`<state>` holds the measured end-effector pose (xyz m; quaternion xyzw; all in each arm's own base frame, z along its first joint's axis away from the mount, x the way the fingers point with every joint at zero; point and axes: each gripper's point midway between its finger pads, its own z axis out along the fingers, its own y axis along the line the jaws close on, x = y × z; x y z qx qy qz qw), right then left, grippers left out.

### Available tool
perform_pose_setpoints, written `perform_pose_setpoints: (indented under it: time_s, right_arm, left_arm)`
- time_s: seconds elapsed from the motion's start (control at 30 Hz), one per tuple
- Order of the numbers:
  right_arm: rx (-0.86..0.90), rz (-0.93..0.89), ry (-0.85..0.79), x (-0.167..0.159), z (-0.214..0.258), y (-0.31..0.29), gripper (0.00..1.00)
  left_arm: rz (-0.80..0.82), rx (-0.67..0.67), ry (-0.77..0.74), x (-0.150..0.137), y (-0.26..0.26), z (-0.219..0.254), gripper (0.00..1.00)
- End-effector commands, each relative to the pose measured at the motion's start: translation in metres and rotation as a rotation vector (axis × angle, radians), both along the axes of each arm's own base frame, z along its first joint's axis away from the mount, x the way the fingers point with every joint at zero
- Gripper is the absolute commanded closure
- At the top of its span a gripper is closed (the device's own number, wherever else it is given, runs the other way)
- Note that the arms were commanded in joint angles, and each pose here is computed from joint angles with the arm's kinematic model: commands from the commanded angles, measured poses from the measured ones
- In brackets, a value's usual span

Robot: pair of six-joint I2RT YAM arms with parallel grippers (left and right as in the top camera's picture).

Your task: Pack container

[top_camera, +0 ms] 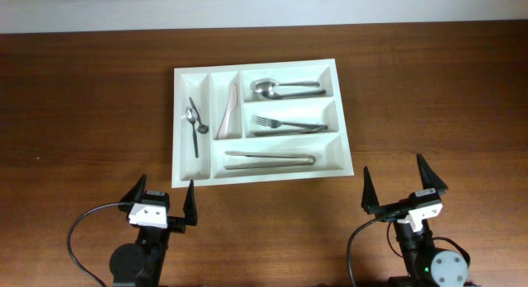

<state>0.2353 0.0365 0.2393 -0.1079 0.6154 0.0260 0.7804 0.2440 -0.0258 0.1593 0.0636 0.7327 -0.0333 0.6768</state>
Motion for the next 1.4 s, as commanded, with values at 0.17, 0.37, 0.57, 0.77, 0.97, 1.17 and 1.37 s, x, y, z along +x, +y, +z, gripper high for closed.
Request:
perform_pose_setpoints:
  time_s: [0.17,0.37,0.57,0.77,0.97,1.17,1.37]
  right_arm:
    - [0.014,-0.018,0.084,0.006,-0.030,-0.003,0.01]
    - [0.007,-0.018,0.237,0.009,-0.067,-0.002,0.01]
    - [0.005,-0.020,0.291,0.008,-0.080,-0.003,0.01]
    - [0.004,-0.017,0.290,0.008,-0.080,-0.002,0.01]
    - [0.004,-0.018,0.289,0.008,-0.080,-0.002,0.01]
    - [0.004,-0.018,0.289,0.008,-0.080,-0.002,0.01]
    - [0.004,-0.018,0.289,0.008,-0.080,-0.002,0.01]
  left_arm:
    - [0.005,0.008,-0.003,0.000,0.001,-0.001,0.01]
    - [0.005,0.008,-0.003,0.000,0.001,-0.001,0.01]
    - [0.005,0.008,-0.003,0.000,0.001,-0.001,0.01]
    - [0.005,0.008,-0.003,0.000,0.001,-0.001,0.01]
    - [0.005,0.008,-0.003,0.000,0.001,-0.001,0.01]
    - [0.005,0.008,-0.003,0.000,0.001,-0.001,0.01]
    - [0.005,0.008,-0.003,0.000,0.001,-0.001,0.01]
